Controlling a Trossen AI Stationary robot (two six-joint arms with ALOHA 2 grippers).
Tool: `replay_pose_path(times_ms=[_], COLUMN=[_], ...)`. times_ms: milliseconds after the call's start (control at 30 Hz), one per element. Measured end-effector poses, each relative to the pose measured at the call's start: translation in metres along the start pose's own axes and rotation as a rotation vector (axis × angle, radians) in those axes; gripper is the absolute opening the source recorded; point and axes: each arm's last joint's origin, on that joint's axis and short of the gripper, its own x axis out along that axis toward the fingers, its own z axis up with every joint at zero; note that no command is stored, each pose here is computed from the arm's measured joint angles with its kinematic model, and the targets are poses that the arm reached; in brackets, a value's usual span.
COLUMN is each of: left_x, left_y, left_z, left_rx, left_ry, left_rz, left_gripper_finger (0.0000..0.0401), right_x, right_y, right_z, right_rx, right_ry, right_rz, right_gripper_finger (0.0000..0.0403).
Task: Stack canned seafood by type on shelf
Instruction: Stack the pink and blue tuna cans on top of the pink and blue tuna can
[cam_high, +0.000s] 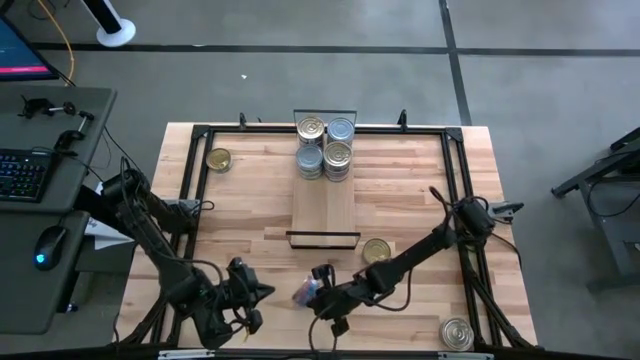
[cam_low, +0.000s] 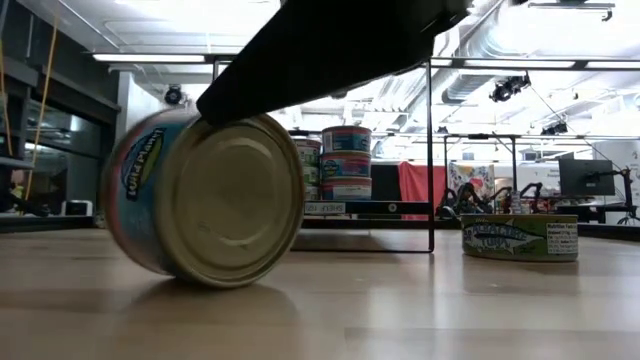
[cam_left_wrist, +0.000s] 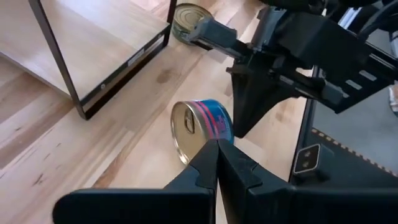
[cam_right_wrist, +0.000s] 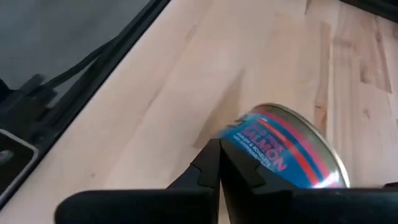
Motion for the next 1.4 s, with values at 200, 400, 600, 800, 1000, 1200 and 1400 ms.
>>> replay_pose_path(times_ms=[200,400,600,800,1000,1200,1400], left_x=[0.001,0.006,0.029,0.069,0.098,0.115,0.134], left_y=[-0.001,-0.001,0.007,0.011,0.018,0.023,0.024], left_z=[0.001,0.005,0.020,0.059,0.068,0.053,0.041], left_rx=[0.005,-0.093,0.024,0.260,0.451,0.601,0.646], left_ry=[-0.001,0.008,0.102,0.184,0.267,0.347,0.357], left_rz=[-0.005,-0.010,0.019,-0.152,-0.281,-0.249,-0.213], left_gripper_finger=[0.0000,0.0002,0.0051,0.0166,0.0268,0.0307,0.0310], right_x=[0.003,-0.031,-0.083,-0.121,-0.150,-0.166,-0.171], right_y=[-0.015,-0.019,-0.020,-0.009,0.022,0.052,0.058], right_z=[0.004,0.022,0.027,0.022,0.010,-0.002,-0.009], right_rx=[0.032,0.024,0.035,0.135,0.282,0.473,0.567], right_ry=[-0.045,-0.044,0.101,0.224,0.298,0.268,0.245], right_rz=[-0.025,-0.002,-0.055,-0.126,-0.218,-0.347,-0.421], right_gripper_finger=[0.0000,0.0000,0.0000,0.0000,0.0000,0.0000,0.0000])
